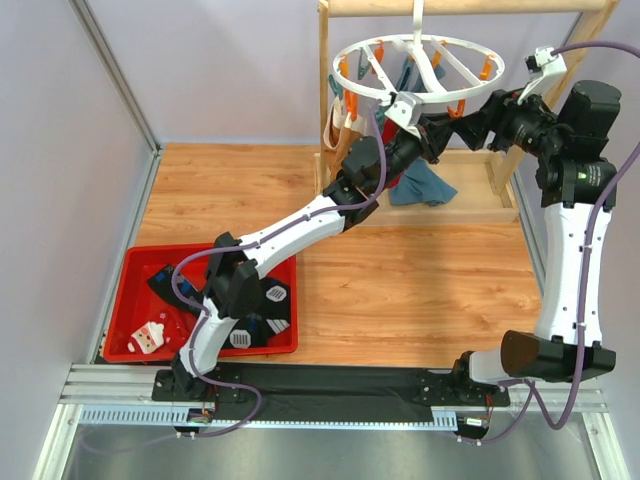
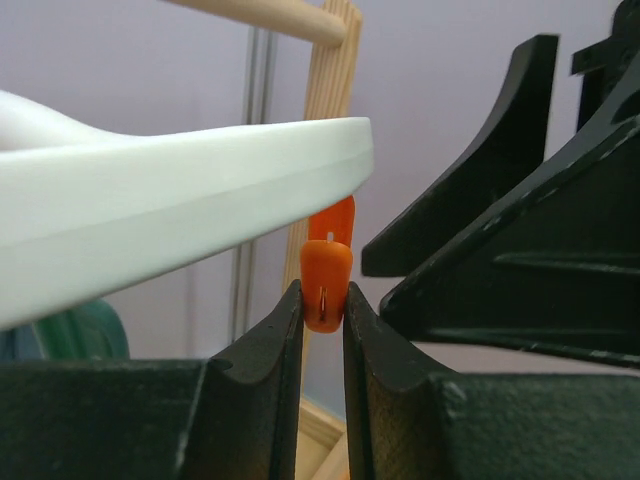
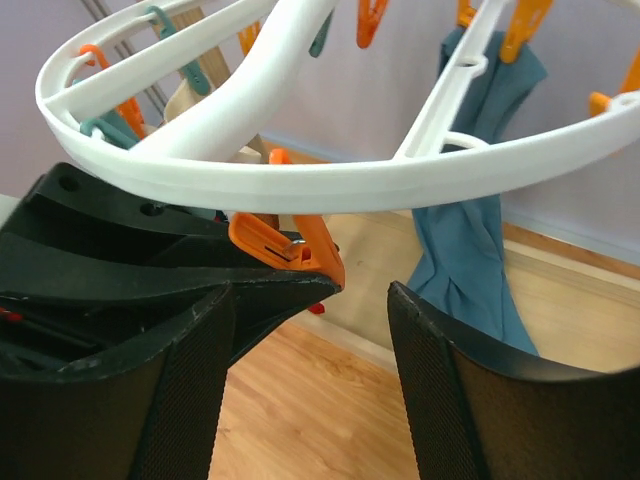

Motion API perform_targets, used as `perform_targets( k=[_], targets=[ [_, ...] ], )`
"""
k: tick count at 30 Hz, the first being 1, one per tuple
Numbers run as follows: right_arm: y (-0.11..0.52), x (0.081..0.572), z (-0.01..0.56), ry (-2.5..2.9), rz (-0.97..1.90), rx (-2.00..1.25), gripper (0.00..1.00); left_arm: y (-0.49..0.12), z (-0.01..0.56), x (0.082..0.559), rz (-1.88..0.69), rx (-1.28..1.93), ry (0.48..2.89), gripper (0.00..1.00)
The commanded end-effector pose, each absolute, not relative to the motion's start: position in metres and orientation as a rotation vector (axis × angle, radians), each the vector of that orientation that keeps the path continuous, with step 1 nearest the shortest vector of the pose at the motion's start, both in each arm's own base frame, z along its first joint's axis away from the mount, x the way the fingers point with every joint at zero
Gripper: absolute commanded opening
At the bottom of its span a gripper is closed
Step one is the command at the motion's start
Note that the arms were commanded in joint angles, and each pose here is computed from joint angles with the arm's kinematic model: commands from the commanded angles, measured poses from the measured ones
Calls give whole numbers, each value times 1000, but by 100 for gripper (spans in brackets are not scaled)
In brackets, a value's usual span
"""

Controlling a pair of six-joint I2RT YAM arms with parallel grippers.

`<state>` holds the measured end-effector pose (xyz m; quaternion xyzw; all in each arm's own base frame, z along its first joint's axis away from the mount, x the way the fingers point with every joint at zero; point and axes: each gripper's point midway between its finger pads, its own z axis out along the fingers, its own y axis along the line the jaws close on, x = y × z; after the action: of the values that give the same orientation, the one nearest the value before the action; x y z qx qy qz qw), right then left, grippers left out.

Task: Clip the socks to the hanger
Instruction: Open the clamp at the hanger.

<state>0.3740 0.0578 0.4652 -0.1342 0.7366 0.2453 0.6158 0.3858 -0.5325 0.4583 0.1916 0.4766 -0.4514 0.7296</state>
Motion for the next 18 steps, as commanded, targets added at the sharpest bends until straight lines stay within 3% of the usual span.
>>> perform_targets(
  k=[1, 5, 18],
  targets=[
    [66, 373, 474, 1679, 527, -368, 64, -516, 500, 367, -1033, 409, 976, 8],
    [72, 377, 477, 1674, 522, -373, 69, -513, 499, 365, -1030, 412, 982, 7],
    [75, 370, 495, 1609, 494, -330, 69, -509, 496, 363, -1021, 418, 994, 5]
  ],
)
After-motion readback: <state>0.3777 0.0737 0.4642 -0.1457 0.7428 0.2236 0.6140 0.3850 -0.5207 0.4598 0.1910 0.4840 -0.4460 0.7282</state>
